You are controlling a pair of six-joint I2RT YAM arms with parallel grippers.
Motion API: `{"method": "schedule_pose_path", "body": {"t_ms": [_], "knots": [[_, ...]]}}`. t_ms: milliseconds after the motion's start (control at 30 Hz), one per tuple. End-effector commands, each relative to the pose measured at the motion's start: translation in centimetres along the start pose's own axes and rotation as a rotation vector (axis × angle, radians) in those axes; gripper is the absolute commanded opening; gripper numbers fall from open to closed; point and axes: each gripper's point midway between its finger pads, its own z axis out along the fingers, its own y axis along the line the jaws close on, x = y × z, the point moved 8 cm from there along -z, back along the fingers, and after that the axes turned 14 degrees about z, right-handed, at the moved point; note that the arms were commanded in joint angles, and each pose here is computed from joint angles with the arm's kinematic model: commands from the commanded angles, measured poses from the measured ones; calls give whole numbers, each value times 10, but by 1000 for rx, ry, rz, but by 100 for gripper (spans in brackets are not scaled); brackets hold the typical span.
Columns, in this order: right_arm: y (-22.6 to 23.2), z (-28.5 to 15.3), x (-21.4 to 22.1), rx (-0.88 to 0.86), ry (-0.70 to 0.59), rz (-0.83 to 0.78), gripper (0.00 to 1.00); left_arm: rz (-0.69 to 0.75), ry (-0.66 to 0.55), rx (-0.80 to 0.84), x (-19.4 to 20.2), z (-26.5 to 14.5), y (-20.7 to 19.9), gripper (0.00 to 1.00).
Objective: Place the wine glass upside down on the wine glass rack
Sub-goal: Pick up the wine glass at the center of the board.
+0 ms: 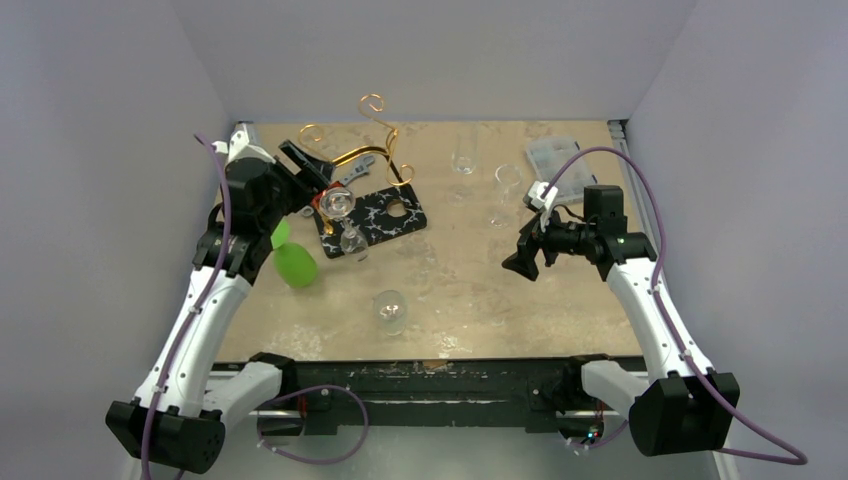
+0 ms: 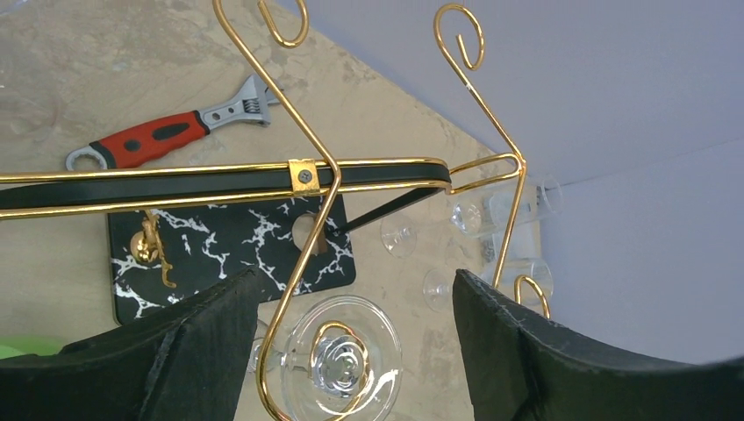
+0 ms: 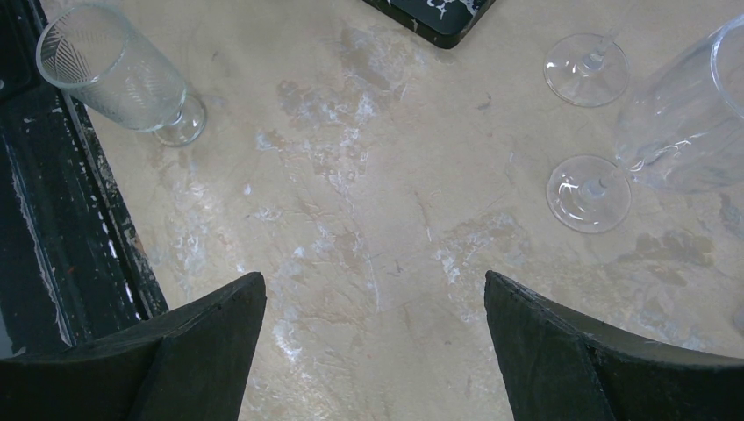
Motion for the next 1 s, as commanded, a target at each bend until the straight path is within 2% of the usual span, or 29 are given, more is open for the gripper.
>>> {"method": "schedule_pose_path", "body": {"t_ms": [0,633,967], "knots": [[3,-3,-4,-11,-19,-31,91,56,-88,1,-24,-15,-7,78],[3,-3,-3,-12,-14,-29,91,131,-138,-35,-35,-32,-3,81],[3,-3,-2,-14,-12,-30,92,228,-193,-48,-42,-59,2,93]]}}
